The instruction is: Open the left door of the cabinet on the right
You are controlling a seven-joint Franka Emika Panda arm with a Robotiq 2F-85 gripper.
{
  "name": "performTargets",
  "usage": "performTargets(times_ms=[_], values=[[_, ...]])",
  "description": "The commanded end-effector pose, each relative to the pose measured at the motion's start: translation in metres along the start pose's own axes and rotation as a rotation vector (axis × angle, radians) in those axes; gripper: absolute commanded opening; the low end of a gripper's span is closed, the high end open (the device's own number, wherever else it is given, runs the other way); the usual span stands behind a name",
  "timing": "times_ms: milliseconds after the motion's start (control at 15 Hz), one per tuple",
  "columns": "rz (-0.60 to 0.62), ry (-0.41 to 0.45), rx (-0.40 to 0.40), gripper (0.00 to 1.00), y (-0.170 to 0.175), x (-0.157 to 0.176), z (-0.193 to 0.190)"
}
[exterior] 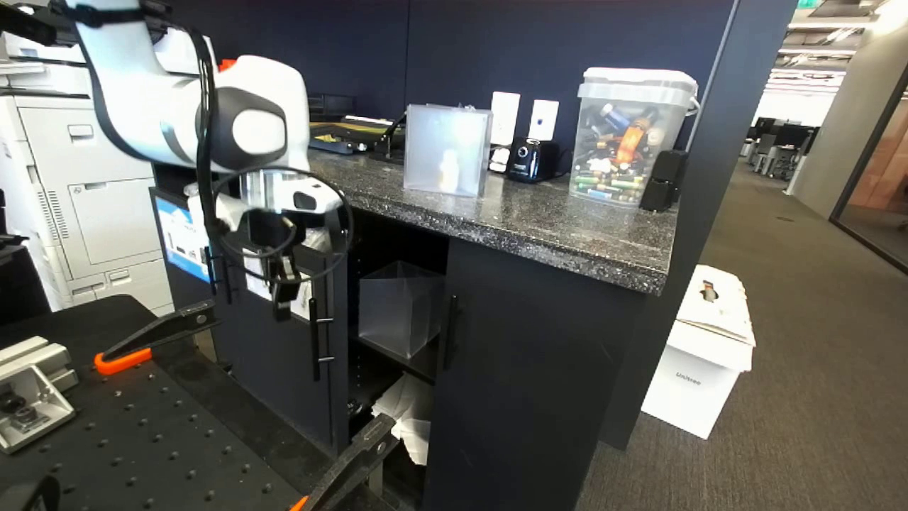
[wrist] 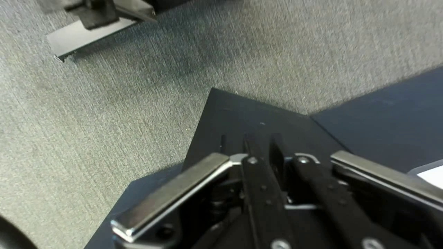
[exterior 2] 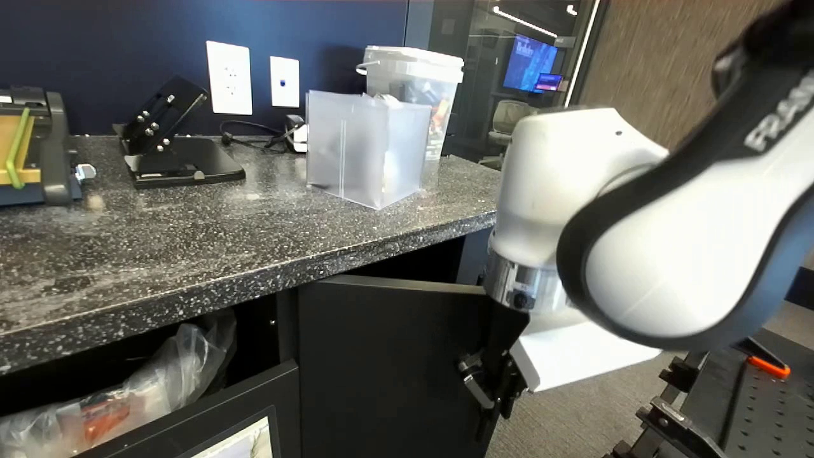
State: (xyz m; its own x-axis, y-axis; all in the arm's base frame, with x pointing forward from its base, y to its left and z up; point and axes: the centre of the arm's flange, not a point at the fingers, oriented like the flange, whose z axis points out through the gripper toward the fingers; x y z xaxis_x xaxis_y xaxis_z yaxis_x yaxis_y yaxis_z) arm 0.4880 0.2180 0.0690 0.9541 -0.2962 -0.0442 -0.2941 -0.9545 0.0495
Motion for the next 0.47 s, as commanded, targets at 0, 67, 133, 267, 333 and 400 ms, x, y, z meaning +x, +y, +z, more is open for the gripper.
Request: performTargets(times_ms=[0, 67, 133, 267, 333, 400], values=[[-0.088, -0.178, -0.021, 0.47, -0.009, -0.011, -0.094], [-0.108, -0.226, -0.032, 0.53, -0.01, -0.016, -0.115], [-0.127, -0.276, -0.045, 0.62, -0.01, -0.022, -0.134], [-0.093, -0.199, -0.022, 0.49, -0.01, -0.024, -0.091], [-0.093, -0.193, -0.018, 0.58, -0.01, -0.024, -0.095], [-0.092, -0.194, -0.021, 0.65, -0.008, -0.023, -0.091]])
